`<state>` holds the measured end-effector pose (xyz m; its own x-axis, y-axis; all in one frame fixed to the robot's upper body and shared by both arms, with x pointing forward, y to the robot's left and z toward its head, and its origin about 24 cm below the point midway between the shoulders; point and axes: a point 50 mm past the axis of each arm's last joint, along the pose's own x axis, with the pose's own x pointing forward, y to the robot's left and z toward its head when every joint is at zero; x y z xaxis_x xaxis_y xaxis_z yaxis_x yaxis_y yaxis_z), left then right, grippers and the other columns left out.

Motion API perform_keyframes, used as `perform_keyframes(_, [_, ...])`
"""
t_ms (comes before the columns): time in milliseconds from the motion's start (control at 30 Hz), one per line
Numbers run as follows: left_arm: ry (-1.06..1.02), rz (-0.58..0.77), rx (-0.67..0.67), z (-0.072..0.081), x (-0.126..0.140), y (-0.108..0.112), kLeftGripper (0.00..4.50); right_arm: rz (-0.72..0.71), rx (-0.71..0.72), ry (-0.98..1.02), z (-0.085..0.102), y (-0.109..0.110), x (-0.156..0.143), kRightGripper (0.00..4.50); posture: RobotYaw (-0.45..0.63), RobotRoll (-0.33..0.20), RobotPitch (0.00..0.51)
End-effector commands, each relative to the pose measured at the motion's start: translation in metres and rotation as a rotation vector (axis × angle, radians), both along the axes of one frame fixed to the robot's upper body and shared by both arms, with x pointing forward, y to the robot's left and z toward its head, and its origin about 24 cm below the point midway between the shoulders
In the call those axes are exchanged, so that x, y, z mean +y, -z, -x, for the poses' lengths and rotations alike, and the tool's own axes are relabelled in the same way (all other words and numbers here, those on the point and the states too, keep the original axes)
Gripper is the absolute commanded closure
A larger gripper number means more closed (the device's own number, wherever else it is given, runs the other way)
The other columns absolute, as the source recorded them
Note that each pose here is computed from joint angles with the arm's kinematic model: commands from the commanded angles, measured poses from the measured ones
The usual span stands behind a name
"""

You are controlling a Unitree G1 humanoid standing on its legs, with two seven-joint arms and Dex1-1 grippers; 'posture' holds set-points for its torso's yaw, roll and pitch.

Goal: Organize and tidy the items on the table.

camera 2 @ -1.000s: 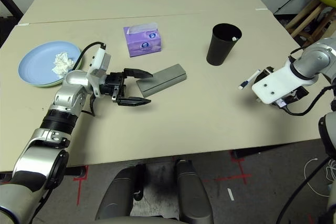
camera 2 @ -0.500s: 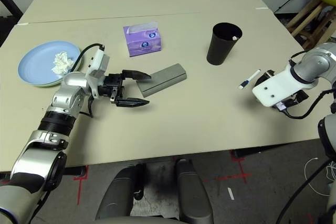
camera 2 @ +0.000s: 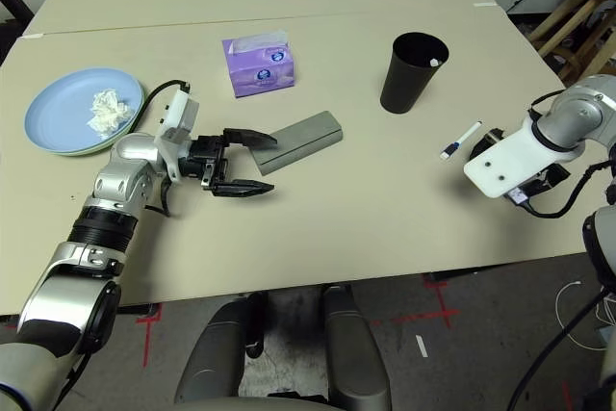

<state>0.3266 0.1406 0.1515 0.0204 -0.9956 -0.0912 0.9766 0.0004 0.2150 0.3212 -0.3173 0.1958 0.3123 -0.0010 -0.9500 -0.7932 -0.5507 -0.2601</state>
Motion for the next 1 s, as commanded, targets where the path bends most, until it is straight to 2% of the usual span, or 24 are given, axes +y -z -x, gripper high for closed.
perform_keyframes(33, [0.001, 0.008, 0.006, 0.005, 0.0014, 0.0034, 0.07, 0.023, -0.003, -0.021, -0.0011, -0.0005, 0.0011, 0.0, 0.05, 0.0, 0.285])
perform_keyframes(1000, [0.02, -0.004, -0.033, 0.0023, 0.0, -0.0022, 0.07, -0.014, 0.038, -0.042, -0.0003, -0.0049, 0.0076, 0.0, 0.05, 0.0, 0.271])
